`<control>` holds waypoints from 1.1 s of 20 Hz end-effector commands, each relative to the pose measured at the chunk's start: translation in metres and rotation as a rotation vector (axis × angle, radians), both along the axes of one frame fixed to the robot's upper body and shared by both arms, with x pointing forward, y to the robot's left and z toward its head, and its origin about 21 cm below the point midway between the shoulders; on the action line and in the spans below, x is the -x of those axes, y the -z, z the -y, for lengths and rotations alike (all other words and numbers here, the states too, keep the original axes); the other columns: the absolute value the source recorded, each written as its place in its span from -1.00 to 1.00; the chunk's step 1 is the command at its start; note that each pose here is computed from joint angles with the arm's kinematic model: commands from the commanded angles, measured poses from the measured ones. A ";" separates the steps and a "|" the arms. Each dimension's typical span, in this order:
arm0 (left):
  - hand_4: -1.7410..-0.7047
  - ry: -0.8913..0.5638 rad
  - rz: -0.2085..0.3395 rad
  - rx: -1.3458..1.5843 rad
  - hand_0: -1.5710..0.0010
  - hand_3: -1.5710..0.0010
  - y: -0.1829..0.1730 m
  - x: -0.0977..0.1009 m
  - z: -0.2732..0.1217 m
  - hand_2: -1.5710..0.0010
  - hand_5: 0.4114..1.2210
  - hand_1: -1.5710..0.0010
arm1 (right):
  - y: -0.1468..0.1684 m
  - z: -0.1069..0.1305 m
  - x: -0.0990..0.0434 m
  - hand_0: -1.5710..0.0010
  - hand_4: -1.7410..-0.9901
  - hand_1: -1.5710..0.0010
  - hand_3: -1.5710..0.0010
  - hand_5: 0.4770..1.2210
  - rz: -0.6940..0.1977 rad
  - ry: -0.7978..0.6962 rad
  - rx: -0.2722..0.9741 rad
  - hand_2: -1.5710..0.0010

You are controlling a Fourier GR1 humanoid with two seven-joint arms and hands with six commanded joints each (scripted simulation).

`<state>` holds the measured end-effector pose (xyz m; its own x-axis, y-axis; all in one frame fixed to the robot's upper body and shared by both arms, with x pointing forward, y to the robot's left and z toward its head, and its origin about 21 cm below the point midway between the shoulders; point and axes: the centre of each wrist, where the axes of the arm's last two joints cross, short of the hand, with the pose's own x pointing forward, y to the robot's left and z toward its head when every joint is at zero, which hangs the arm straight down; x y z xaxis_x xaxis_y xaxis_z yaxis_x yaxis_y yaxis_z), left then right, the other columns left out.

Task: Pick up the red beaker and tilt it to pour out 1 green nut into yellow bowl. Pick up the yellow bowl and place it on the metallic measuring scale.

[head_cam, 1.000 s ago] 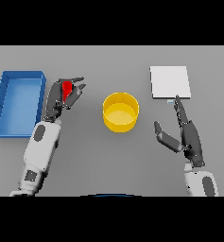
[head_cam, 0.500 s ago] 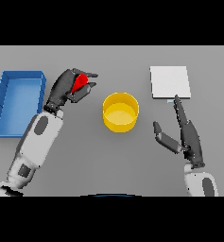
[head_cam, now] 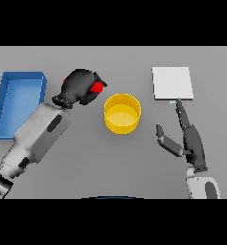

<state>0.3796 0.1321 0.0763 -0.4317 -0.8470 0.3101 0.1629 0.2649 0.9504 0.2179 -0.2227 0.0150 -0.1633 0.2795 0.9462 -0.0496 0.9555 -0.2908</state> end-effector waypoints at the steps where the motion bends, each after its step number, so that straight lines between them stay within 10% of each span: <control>1: -1.00 0.022 0.024 -0.061 -1.00 -1.00 -0.004 -0.004 0.005 -1.00 0.86 -1.00 | -0.003 0.002 0.000 1.00 0.26 1.00 1.00 -0.34 0.010 -0.004 -0.003 1.00; 7: -0.75 0.186 0.085 -0.444 -1.00 -1.00 -0.023 -0.022 0.029 -1.00 0.96 -1.00 | 0.002 0.002 -0.004 1.00 0.29 1.00 1.00 -0.41 0.006 0.003 -0.011 1.00; 22: -0.99 0.414 0.205 -1.099 -1.00 -1.00 -0.034 -0.025 0.088 -1.00 1.00 -1.00 | 0.000 -0.002 -0.006 1.00 0.49 1.00 1.00 -0.59 0.009 0.048 -0.013 1.00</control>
